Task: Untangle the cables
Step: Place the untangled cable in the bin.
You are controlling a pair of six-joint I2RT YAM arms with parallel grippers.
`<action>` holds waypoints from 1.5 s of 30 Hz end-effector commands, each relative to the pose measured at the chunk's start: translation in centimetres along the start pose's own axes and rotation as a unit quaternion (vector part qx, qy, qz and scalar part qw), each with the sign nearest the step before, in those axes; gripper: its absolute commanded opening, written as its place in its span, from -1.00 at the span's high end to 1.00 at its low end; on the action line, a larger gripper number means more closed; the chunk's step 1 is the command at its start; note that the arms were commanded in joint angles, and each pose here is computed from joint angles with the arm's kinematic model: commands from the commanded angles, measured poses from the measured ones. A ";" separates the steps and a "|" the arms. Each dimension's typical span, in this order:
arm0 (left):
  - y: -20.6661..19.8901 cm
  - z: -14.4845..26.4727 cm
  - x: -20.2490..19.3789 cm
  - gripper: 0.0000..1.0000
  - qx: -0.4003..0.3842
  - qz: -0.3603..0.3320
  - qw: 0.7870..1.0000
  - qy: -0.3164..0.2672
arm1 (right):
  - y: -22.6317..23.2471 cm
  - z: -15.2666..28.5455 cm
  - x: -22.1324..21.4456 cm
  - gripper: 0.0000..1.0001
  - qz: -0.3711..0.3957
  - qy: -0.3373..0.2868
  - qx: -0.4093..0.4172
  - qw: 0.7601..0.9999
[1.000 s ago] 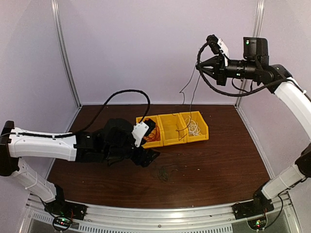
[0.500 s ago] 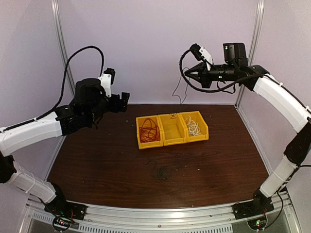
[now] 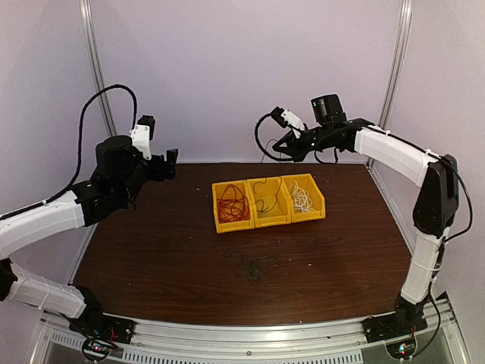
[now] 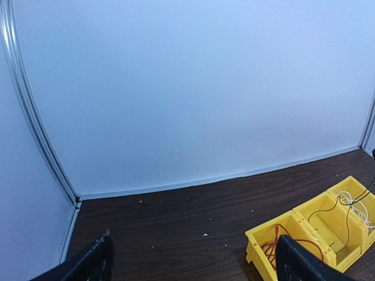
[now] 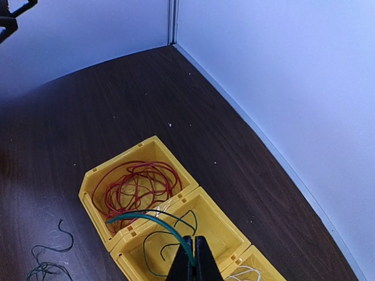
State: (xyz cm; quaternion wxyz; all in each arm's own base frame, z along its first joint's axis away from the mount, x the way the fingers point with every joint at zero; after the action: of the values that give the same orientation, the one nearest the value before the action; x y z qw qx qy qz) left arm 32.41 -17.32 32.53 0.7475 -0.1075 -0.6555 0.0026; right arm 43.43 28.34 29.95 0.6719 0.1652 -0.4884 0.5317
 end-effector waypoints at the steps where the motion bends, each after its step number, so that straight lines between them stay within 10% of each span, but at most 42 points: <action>1: -0.3 0.8 2.8 -0.95 -0.013 0.000 0.999 -0.045 | -1.6 -1.7 -1.0 1.00 -0.011 0.020 -0.024 0.999; 38: -0.5 1.7 3.3 -0.92 -0.038 0.007 0.998 -0.052 | 3.7 -12.6 -15.8 1.00 -0.089 0.233 0.035 0.968; 45: -0.6 1.7 3.4 -0.92 -0.040 0.009 0.998 -0.054 | 3.7 -11.5 -14.0 0.63 -0.079 0.235 0.025 0.968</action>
State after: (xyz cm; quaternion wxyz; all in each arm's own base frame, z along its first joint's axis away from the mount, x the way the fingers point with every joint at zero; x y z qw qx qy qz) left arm 31.44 -17.22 34.69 0.7262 -0.1262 -0.6756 -0.0163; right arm 46.49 30.67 10.53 0.7970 0.1138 -0.2908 0.5170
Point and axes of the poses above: each gripper's point midway between its finger pads, its own z axis back along the fingers, its own y axis along the line the jaws close on, x = y × z, the point moved 4 cm from there along z, back along the fingers, and after that the axes turned 13 degrees about z, right-handed, at the moved point
